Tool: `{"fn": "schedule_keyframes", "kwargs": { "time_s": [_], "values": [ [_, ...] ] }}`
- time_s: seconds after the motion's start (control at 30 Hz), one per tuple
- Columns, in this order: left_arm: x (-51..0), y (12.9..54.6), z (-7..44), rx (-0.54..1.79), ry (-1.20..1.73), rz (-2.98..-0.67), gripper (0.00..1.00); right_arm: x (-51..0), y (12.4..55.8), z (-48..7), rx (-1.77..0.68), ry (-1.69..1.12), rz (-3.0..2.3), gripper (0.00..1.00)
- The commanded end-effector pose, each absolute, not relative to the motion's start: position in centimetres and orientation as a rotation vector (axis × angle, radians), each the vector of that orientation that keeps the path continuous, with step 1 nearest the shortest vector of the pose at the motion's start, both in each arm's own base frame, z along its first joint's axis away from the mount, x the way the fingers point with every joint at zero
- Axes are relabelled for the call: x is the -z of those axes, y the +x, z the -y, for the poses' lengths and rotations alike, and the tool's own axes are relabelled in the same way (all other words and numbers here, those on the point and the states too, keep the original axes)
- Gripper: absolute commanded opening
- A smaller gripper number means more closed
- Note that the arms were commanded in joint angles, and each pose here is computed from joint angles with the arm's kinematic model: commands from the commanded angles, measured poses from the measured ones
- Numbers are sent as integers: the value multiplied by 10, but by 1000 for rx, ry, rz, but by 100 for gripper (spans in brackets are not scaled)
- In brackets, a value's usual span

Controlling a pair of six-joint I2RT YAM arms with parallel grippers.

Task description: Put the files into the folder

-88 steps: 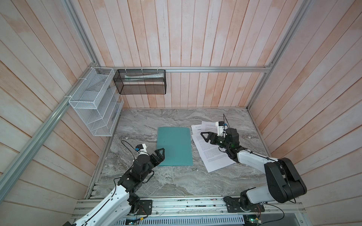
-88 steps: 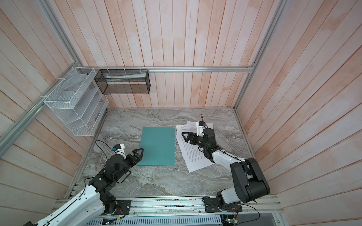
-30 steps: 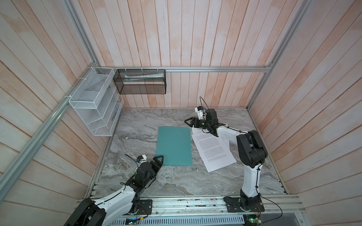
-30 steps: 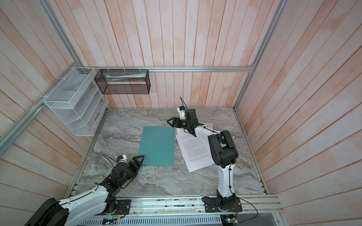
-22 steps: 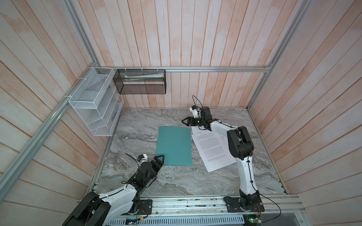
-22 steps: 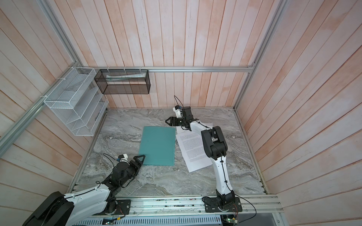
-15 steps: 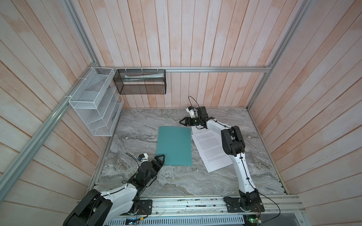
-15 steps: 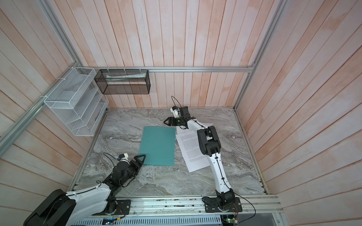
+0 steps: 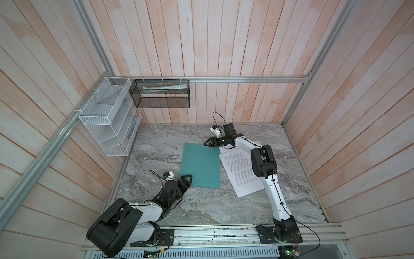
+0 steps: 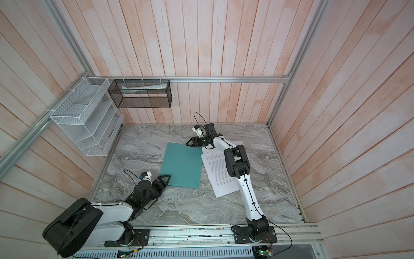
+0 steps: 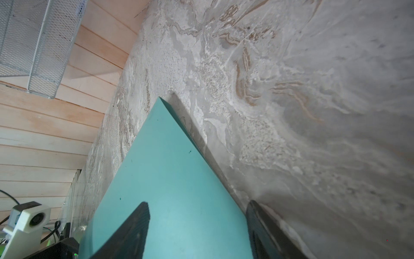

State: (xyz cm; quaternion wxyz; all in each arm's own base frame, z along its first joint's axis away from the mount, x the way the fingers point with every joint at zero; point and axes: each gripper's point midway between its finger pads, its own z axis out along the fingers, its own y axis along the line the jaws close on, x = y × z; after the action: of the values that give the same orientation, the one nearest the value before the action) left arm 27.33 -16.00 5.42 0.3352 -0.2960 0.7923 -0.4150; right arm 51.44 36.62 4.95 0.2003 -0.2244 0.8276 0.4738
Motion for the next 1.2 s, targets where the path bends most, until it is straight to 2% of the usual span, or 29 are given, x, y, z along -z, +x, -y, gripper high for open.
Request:
{"fn": "schedule_keyframes", "kwargs": {
  "time_s": [0.0, 0.37, 0.47, 0.57, 0.6, 0.77, 0.93, 1.03, 1.17],
  "values": [
    [-82, 286, 171, 1200, -736, -1962, 81, -24, 486, -367, -1388, -658, -2410, 68],
    [-90, 301, 185, 1235, -724, -1958, 67, -12, 465, -369, -1414, -686, -2428, 67],
    [-87, 303, 186, 1238, -739, -1967, 49, -9, 462, -368, -1418, -683, -2430, 67],
    [-85, 303, 186, 1243, -765, -1972, 6, -14, 461, -368, -1413, -679, -2420, 67],
    [-85, 303, 185, 1238, -773, -1976, 0, -19, 463, -368, -1411, -677, -2410, 67],
    [-87, 302, 180, 1207, -795, -1974, 0, -58, 476, -368, -1420, -604, -2333, 67],
    [-93, 297, 169, 1185, -829, -1939, 0, -119, 491, -346, -1441, -327, -2221, 69],
    [-96, 295, 165, 1176, -836, -1927, 0, -152, 472, -333, -1537, -217, -2136, 69],
    [-98, 291, 158, 1195, -879, -1886, 0, -157, 429, -326, -1621, -153, -2169, 68]
  ]
}}
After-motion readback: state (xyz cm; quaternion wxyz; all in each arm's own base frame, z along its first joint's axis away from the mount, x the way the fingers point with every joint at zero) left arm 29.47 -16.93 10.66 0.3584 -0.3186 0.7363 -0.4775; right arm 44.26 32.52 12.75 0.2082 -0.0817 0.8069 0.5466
